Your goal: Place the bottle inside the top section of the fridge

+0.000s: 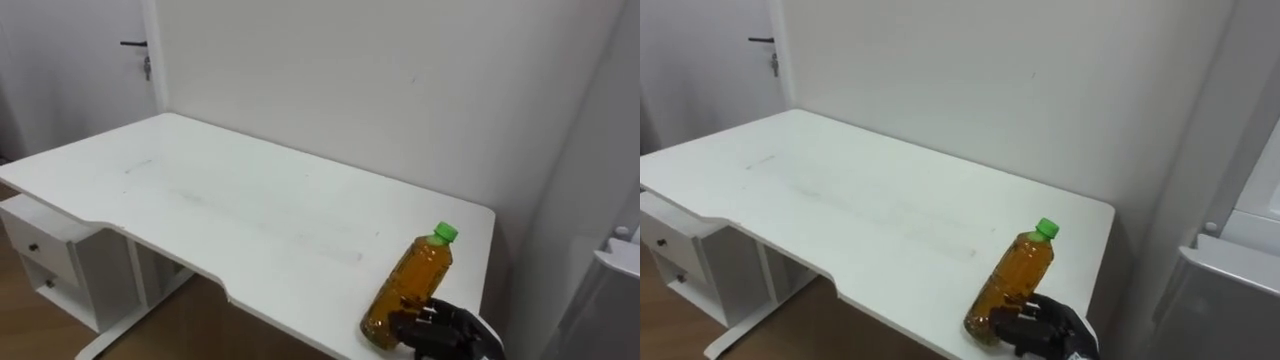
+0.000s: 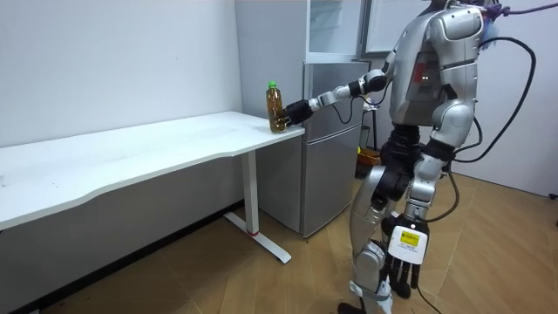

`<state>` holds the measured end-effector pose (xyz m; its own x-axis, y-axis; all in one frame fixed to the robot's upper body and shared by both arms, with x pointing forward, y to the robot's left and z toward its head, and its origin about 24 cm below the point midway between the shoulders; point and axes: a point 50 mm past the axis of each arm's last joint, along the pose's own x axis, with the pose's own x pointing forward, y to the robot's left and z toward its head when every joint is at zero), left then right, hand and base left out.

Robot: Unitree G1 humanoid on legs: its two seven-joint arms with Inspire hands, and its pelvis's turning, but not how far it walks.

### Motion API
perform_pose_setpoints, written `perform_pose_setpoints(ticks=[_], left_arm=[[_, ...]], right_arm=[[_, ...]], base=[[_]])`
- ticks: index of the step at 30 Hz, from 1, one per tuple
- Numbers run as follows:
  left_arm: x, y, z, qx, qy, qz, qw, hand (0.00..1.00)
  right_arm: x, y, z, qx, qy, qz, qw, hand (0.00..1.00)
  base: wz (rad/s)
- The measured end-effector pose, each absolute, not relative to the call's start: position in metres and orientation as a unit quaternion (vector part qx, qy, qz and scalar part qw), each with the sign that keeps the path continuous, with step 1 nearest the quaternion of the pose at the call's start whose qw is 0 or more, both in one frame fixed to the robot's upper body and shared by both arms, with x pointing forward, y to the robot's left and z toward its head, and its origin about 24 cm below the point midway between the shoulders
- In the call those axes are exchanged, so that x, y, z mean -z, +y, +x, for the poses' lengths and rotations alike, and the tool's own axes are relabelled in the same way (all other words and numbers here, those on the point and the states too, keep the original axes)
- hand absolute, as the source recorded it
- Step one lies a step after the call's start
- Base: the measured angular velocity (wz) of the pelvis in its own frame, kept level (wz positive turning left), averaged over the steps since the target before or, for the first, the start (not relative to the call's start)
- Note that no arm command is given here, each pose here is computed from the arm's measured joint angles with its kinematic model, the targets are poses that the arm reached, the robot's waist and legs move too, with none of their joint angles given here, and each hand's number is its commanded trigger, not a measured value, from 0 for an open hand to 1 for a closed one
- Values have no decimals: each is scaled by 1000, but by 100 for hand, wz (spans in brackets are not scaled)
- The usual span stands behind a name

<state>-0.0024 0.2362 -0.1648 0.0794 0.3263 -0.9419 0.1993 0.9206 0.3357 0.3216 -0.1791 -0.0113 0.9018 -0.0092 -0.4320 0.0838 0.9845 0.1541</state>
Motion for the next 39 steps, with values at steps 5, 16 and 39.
perform_pose_setpoints(ticks=[5, 16, 39], left_arm=[[164, 238, -5, -41, 679, 192, 707, 0], [164, 238, -7, -50, 674, 178, 715, 0], [163, 241, 0, -65, 654, 184, 731, 0]], right_arm=[[11, -178, 322, 17, 220, 86, 972, 100], [11, -179, 322, 20, 220, 96, 971, 100], [-65, -160, 338, -23, 56, 44, 997, 100]], base=[[0], [2], [-3]])
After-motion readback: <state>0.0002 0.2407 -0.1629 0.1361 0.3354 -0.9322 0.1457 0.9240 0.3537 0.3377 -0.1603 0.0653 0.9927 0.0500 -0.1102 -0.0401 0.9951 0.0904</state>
